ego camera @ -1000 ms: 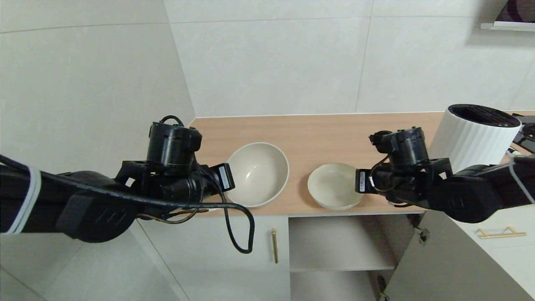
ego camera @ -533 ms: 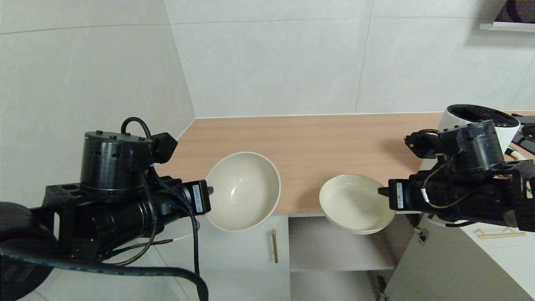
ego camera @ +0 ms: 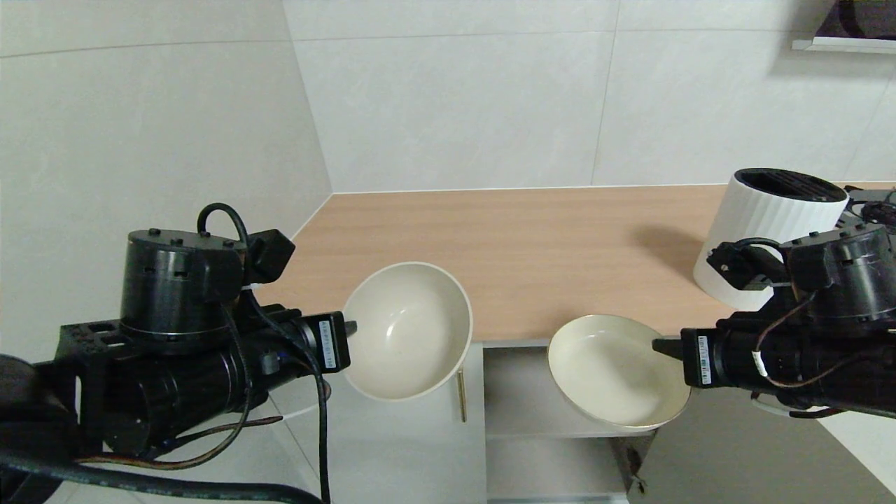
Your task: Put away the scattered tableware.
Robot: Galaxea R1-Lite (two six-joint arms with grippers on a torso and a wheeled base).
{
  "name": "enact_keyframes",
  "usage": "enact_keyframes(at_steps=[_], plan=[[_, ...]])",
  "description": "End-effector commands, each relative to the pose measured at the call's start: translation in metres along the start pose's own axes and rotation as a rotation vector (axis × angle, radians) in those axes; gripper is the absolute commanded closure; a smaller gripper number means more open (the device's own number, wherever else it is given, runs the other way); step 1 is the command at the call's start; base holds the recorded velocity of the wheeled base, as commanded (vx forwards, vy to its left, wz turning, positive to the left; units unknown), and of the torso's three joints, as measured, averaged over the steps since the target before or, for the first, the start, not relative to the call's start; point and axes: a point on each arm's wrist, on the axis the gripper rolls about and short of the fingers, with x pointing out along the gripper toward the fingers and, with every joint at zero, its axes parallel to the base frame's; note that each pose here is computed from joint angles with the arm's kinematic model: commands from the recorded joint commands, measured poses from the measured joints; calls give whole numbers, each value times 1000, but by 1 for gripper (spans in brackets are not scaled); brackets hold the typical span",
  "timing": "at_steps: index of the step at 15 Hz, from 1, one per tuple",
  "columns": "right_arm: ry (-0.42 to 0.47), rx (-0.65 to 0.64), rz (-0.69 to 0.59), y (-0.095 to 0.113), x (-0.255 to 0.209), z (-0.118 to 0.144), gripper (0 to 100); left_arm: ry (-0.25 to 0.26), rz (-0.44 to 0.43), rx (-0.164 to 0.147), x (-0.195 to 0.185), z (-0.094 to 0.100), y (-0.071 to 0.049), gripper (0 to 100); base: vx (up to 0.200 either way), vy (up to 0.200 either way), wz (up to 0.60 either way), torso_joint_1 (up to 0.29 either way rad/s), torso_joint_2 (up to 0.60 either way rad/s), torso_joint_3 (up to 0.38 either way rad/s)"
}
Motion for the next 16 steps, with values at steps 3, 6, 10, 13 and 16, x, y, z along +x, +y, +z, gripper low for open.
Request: enact_keyframes(at_steps=[3, 6, 10, 13, 16], plan=[[2, 2, -8, -1, 5, -1, 100, 15, 8, 3, 4, -3, 0, 100, 0, 0, 0, 0, 0, 0], [3, 4, -14, -2, 15, -2, 100, 18, 9, 3, 6, -3, 0, 100, 0, 0, 0, 0, 0, 0], [8, 17, -38, -9, 28, -2, 100, 25, 12, 5, 8, -5, 0, 100, 0, 0, 0, 0, 0, 0], [12, 17, -40, -9, 33, -4, 100, 30, 14, 6, 10, -6, 0, 100, 0, 0, 0, 0, 0, 0], [16, 17, -44, -10, 35, -5, 100, 25, 12, 6, 9, -4, 0, 100, 0, 0, 0, -27, 71, 38]])
